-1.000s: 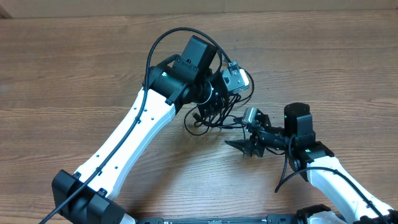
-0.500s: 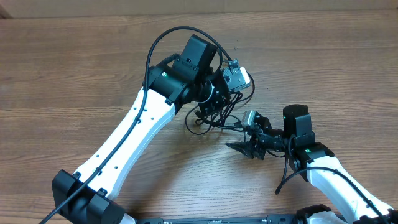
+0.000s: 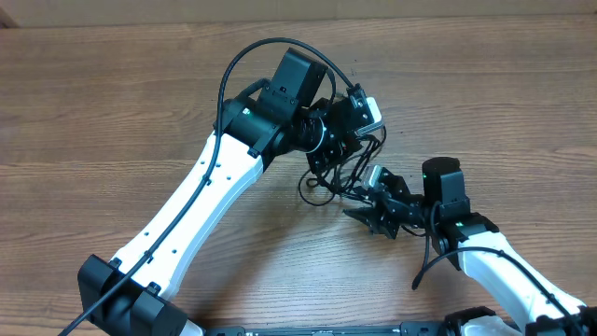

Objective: Untangle cables

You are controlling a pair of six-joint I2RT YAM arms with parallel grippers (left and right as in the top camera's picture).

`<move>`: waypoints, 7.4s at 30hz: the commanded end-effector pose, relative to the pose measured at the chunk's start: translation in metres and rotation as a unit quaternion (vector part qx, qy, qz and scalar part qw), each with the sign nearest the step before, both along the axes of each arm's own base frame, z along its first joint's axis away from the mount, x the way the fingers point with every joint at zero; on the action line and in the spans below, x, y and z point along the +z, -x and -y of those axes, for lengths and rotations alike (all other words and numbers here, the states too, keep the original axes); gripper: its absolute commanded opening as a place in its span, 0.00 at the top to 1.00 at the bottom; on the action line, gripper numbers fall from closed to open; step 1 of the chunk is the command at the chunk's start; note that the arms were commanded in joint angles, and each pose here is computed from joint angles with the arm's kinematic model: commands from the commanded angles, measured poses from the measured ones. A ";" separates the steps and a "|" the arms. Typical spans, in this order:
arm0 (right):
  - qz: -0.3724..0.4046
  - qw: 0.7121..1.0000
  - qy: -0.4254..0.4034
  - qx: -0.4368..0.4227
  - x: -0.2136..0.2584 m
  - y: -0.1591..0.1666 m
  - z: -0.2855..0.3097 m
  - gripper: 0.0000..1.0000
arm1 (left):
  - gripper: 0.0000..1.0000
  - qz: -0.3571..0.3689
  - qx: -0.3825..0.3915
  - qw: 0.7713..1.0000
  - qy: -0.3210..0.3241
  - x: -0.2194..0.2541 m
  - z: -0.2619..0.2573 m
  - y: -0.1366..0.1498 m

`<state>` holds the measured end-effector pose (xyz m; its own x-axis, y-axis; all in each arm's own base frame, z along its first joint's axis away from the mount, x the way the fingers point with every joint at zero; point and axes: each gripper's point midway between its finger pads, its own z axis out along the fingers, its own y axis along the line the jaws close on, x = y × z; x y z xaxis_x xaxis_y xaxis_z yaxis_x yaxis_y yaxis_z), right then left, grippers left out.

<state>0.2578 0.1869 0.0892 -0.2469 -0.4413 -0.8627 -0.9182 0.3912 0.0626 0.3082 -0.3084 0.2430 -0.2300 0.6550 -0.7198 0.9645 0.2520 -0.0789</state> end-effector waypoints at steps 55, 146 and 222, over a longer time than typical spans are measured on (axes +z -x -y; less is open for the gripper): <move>0.185 0.965 -0.183 -0.045 0.179 0.001 0.020 0.96 | 0.95 -0.056 0.385 0.918 -0.075 -0.015 -0.091 -0.072; -0.073 0.958 -0.208 -0.185 0.106 -0.027 0.070 0.00 | 0.96 0.116 0.553 0.824 -0.028 0.126 -0.275 -0.083; -0.303 0.858 -0.308 -0.278 0.078 -0.069 0.053 0.02 | 0.00 -0.184 0.481 0.856 -0.045 -0.069 -0.167 -0.140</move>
<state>0.3188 0.1250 0.1673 -0.7422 0.3805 -0.5517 -0.3473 0.4857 0.8022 0.4479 -0.1389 0.1628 -0.9039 0.0937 -0.4173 0.2199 0.9387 -0.2656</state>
